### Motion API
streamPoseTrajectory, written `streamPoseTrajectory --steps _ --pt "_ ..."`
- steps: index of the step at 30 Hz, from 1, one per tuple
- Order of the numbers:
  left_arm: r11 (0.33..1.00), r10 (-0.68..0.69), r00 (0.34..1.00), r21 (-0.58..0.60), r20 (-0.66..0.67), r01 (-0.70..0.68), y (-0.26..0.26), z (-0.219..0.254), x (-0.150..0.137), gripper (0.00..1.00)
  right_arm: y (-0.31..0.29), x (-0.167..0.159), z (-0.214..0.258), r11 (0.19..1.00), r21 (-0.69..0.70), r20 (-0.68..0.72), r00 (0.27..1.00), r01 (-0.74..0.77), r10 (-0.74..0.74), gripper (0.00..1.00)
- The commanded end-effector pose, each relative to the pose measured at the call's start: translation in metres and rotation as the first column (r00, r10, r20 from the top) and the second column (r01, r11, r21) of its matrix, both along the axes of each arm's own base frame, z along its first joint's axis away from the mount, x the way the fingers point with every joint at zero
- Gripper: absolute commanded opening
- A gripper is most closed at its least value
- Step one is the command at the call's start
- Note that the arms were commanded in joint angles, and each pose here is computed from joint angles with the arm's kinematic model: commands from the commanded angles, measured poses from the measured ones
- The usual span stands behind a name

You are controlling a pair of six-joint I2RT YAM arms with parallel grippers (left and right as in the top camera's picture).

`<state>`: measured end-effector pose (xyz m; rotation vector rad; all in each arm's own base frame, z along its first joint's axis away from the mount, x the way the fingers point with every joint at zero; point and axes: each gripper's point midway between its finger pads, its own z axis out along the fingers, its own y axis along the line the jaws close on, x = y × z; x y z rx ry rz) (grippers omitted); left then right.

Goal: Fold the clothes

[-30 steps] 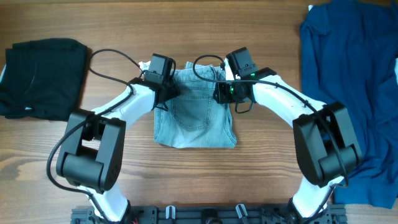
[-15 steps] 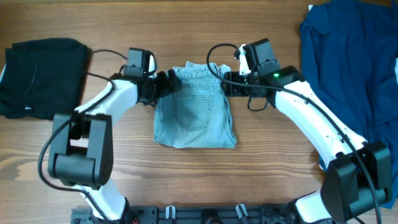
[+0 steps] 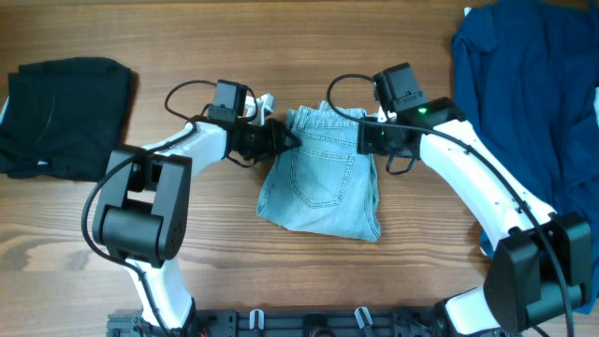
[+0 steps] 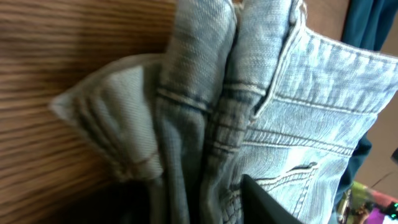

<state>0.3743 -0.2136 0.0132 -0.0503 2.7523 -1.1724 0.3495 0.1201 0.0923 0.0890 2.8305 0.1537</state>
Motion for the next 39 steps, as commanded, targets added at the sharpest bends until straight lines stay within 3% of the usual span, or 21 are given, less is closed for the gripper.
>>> streamPoseTrajectory --steps 1,7,9,12,14,16,18,20,22,24,27,29,31,33,36,39 --pt "0.999 -0.053 0.997 0.013 0.051 0.053 -0.016 0.011 -0.005 0.59 -0.024 -0.006 -0.026 0.989 -0.076 -0.050 0.990 0.127 -0.131 0.55" --pt "0.993 -0.109 0.992 0.051 0.070 0.105 -0.039 0.006 -0.017 0.64 0.012 0.010 -0.093 0.999 0.043 -0.126 0.992 -0.026 0.031 0.51" --pt "0.990 -0.135 0.987 0.047 0.092 0.131 -0.049 0.008 -0.019 0.62 0.041 0.015 -0.095 0.970 0.177 -0.090 0.979 -0.167 0.185 0.50" --pt "0.984 -0.178 0.975 0.045 0.130 0.173 -0.061 0.010 -0.023 0.55 0.046 0.018 -0.094 0.961 0.196 -0.064 0.976 -0.194 0.210 0.50" --pt "0.983 -0.184 0.974 0.044 0.136 0.179 -0.064 0.011 -0.024 0.47 0.048 0.017 -0.094 0.957 0.203 -0.066 0.973 -0.205 0.223 0.50" --pt "0.976 -0.215 0.962 0.056 0.169 0.208 -0.063 0.011 -0.023 0.04 0.046 0.017 -0.093 0.960 0.196 -0.070 0.974 -0.198 0.215 0.50" --pt "0.981 -0.194 0.966 0.056 0.169 0.187 -0.056 0.012 -0.018 0.04 0.033 0.020 -0.083 0.980 0.149 -0.084 0.986 -0.133 0.146 0.53" --pt "0.991 -0.129 0.970 0.065 0.207 0.118 -0.034 0.021 0.003 0.04 0.013 0.034 -0.034 0.992 0.097 -0.014 0.996 -0.086 0.087 0.60" --pt "0.996 0.000 0.957 0.090 0.291 -0.027 0.012 0.047 0.043 0.04 -0.016 0.044 0.043 0.998 0.063 0.121 0.992 -0.030 0.022 0.66" --pt "0.985 0.124 0.912 0.060 0.391 -0.159 0.063 0.093 0.078 0.04 -0.033 0.041 0.098 0.997 0.068 0.254 0.967 -0.022 0.004 0.80" --pt "0.906 0.322 0.765 0.052 0.557 -0.419 0.171 0.167 0.121 0.04 -0.046 0.028 0.127 0.998 0.063 0.311 0.950 -0.018 -0.003 0.81" --pt "0.842 0.402 0.675 0.041 0.618 -0.539 0.230 0.199 0.130 0.04 -0.047 0.022 0.124 0.998 0.059 0.289 0.957 -0.016 -0.001 0.81" --pt "0.724 0.498 0.544 0.021 0.676 -0.689 0.323 0.229 0.129 0.04 -0.048 0.017 0.115 0.998 0.055 0.245 0.970 -0.011 -0.002 0.80" --pt "0.604 0.565 0.464 0.041 0.682 -0.796 0.389 0.228 0.112 0.04 -0.048 0.016 0.112 0.999 0.053 0.234 0.972 -0.011 -0.002 0.80" --pt "0.485 0.639 0.401 0.061 0.657 -0.873 0.456 0.212 0.084 0.04 -0.045 0.013 0.111 0.997 0.070 0.221 0.975 -0.022 0.006 0.80" --pt "0.411 0.712 0.390 0.105 0.584 -0.906 0.496 0.173 0.062 0.05 -0.045 0.011 0.110 0.997 0.069 0.213 0.977 -0.022 0.007 0.79"
